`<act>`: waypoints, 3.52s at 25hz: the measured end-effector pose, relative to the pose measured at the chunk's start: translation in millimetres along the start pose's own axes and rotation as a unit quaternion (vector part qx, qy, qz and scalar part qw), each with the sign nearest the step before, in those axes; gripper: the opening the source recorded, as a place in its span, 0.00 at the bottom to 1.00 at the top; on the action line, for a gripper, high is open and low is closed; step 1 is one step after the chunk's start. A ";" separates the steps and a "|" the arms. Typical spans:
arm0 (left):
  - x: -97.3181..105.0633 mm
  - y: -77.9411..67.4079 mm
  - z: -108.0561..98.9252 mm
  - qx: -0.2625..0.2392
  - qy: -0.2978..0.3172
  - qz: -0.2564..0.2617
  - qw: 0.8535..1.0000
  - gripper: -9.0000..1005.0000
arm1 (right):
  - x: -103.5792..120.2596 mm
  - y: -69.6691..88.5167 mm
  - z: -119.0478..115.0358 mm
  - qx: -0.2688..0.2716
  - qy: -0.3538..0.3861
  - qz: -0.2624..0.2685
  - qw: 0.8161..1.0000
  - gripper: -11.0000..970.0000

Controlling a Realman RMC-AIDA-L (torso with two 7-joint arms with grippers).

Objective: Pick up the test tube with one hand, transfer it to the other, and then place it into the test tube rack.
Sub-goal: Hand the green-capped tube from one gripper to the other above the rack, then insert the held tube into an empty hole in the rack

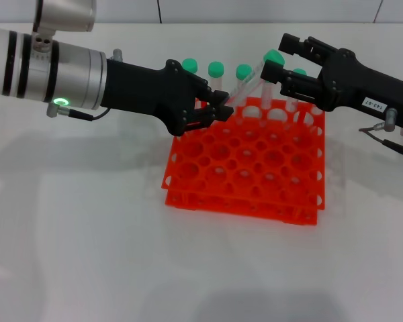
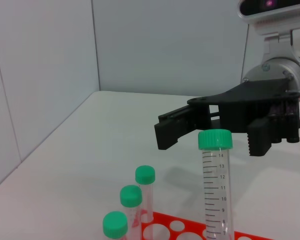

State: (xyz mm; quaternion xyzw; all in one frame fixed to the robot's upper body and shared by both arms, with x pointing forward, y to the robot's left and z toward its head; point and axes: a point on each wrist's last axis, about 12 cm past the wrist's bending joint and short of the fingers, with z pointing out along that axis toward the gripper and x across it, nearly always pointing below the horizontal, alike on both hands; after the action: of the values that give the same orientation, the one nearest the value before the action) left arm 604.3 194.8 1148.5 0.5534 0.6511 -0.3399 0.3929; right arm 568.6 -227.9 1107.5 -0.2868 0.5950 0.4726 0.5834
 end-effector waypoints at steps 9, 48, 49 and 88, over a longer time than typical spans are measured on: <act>-0.8 0.6 0.9 -0.002 0.000 0.001 1.000 0.20 | -0.1 0.6 1.2 -0.003 0.000 -0.006 1.000 0.84; -1.4 -1.2 8.2 -0.003 -0.003 -0.001 1.000 0.21 | -1.4 4.0 13.2 -0.026 -0.001 -0.008 1.000 0.28; -1.2 -0.9 9.1 -0.006 -0.002 -0.002 1.000 0.21 | -1.4 3.9 13.2 -0.026 -0.001 -0.008 1.000 0.28; -29.6 -36.8 -82.0 -0.118 0.028 -0.111 0.986 0.89 | -19.6 -2.4 22.6 -0.050 0.032 -0.044 0.997 0.29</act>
State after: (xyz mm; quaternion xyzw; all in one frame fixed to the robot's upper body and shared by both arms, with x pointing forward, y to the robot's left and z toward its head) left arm 559.2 247.6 1212.8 0.4366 0.7546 -0.2872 0.3969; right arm 583.3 -212.7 1128.7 -0.3567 0.5758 0.4659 0.5694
